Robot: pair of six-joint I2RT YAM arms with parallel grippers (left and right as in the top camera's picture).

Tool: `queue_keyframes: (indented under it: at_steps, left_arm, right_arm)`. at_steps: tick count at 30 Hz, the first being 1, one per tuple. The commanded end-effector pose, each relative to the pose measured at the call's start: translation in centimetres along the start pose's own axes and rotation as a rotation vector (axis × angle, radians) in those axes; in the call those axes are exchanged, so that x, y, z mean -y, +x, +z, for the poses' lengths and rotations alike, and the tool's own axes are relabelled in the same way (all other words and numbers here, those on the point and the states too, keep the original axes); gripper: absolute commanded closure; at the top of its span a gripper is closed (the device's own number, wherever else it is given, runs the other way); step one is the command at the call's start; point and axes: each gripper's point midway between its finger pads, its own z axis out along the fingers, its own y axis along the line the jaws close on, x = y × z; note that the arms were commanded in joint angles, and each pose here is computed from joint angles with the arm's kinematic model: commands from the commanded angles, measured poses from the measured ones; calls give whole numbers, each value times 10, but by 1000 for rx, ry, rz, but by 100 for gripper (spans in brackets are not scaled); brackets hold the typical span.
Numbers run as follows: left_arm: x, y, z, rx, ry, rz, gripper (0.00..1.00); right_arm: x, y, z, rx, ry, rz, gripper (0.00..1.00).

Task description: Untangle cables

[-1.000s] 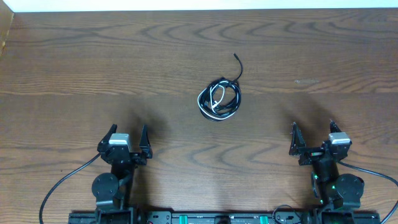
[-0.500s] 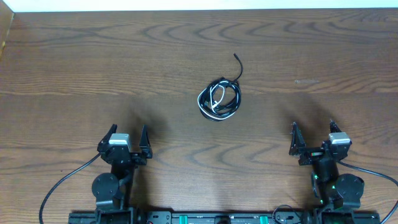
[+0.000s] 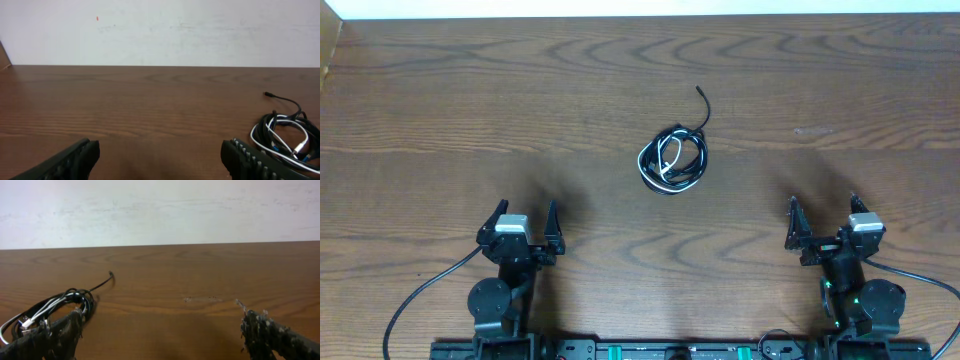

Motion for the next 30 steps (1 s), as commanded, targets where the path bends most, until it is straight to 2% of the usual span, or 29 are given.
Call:
queue_keyframes:
  at_steps: [1,30]
  left_arm:
    - [2,17,1,-52,11,-14,16]
    - [2,17,1,-52,11,-14,16]
  right_arm:
    - [0,1,0,1,-3,8,1]
    - [5,0,0,3,27,4,1]
